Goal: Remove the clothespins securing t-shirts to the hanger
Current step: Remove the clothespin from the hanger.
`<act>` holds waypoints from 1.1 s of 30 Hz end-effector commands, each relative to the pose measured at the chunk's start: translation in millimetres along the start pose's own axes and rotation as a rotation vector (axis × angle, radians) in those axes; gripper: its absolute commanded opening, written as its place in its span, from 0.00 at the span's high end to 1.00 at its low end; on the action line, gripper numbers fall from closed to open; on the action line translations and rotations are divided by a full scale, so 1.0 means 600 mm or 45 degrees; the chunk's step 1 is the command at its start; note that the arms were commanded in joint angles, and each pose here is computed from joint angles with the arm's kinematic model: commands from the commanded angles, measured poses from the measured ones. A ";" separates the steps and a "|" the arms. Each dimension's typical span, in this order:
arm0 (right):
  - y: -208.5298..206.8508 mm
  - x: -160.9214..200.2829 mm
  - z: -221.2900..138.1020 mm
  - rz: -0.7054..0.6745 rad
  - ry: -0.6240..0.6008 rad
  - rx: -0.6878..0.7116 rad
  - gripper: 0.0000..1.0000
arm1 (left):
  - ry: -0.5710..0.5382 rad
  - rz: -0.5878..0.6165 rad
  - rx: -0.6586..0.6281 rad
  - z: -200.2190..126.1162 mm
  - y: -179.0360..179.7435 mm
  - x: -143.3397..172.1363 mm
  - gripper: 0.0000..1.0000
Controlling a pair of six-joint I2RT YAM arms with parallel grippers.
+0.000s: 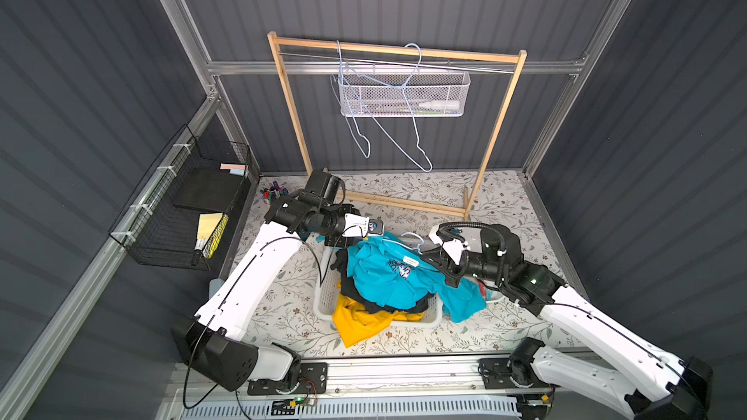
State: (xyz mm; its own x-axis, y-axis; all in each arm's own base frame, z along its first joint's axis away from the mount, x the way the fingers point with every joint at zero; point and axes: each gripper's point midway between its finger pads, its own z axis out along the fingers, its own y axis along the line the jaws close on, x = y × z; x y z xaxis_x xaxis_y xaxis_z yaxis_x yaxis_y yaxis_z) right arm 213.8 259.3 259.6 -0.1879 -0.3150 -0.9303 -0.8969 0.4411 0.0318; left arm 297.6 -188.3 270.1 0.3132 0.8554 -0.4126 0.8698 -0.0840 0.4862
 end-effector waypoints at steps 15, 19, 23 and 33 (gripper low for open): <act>-0.004 0.013 0.004 -0.015 0.031 0.005 1.00 | 0.010 -0.021 0.010 -0.011 -0.010 0.003 0.79; -0.011 0.019 0.008 -0.010 0.050 0.028 1.00 | 0.016 -0.012 -0.017 -0.021 -0.008 0.002 0.86; -0.019 0.023 0.012 0.007 0.076 0.048 1.00 | 0.000 -0.002 -0.050 -0.035 -0.006 -0.005 0.86; -0.033 0.022 0.018 0.051 0.093 0.078 1.00 | -0.033 -0.005 -0.088 -0.050 -0.019 -0.011 0.87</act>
State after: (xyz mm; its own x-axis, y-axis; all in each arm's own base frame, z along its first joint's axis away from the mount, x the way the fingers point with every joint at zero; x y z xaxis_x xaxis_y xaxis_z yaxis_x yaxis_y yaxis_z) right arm 231.5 256.0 236.5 -0.2494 -0.3591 -0.8993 -0.8658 0.4987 0.0410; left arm 280.7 -179.1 296.5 0.3378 0.8459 -0.4126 0.8261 -0.0564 0.5607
